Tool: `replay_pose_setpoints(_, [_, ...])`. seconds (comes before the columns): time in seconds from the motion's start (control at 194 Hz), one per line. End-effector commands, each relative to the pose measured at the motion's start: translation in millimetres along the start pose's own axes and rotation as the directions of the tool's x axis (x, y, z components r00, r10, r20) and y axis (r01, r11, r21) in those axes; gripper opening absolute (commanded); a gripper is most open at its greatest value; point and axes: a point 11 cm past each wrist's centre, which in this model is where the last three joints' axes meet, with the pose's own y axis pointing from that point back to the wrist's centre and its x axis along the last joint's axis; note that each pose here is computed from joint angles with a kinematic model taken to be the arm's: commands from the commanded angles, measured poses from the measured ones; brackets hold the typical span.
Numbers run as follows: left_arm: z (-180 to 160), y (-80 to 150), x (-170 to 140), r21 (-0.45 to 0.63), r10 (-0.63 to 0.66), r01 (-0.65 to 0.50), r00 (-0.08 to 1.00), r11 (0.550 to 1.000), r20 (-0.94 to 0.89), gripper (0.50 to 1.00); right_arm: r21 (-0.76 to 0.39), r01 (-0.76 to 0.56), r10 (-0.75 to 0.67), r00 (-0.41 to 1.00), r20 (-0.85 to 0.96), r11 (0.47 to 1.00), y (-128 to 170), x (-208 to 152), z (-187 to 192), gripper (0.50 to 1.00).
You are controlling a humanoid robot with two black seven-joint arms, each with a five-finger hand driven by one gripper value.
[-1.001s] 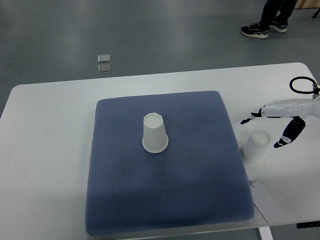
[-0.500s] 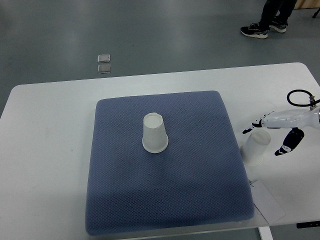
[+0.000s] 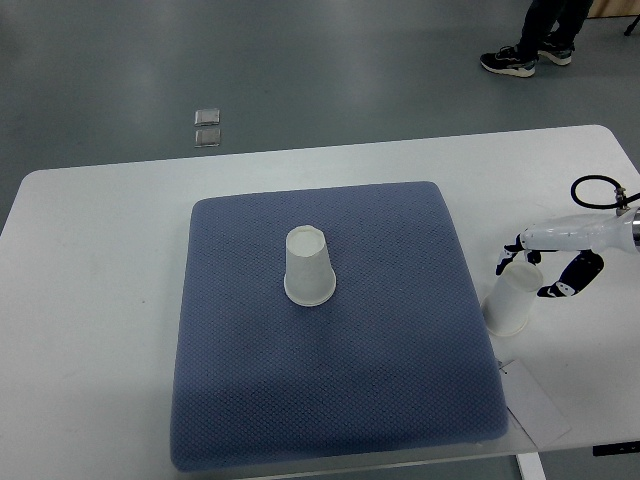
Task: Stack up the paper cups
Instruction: 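Lift the white cup with the right hand and carry it over the pad, then lower the held cup onto the upside-down cup on the pad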
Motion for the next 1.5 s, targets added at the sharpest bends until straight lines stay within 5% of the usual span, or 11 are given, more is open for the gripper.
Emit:
replay_pose_setpoints(0.0, [0,0,0,0.000,0.000,0.000,1.000,1.000,0.000,1.000,-0.005,0.000,0.000,1.000,0.000,1.000,0,-1,1,0.500])
replay_pose_setpoints(0.366, [0,0,0,0.000,0.000,0.000,1.000,1.000,0.000,1.000,-0.015,-0.024,0.024,1.000,-0.019,1.000,4,12,3,0.500])
replay_pose_setpoints(0.701, [0,0,0,0.000,0.000,0.000,1.000,1.000,0.000,1.000,-0.011,-0.129,0.127,0.984,-0.125,0.992,28,98,-10,0.500])
replay_pose_setpoints(0.944, [0,0,0,0.000,0.000,0.000,1.000,1.000,0.000,1.000,0.023,-0.163,0.164,0.959,-0.231,0.986,58,189,-57,0.500])
replay_pose_setpoints(1.073, [0,0,0,0.000,0.000,0.000,1.000,1.000,0.000,1.000,0.101,-0.138,0.162,0.942,-0.295,0.985,48,219,-102,0.500])
replay_pose_setpoints(1.496, [0,0,0,0.000,0.000,0.000,1.000,1.000,0.000,1.000,0.266,-0.062,0.163,0.912,-0.377,0.962,11,256,-202,0.500])
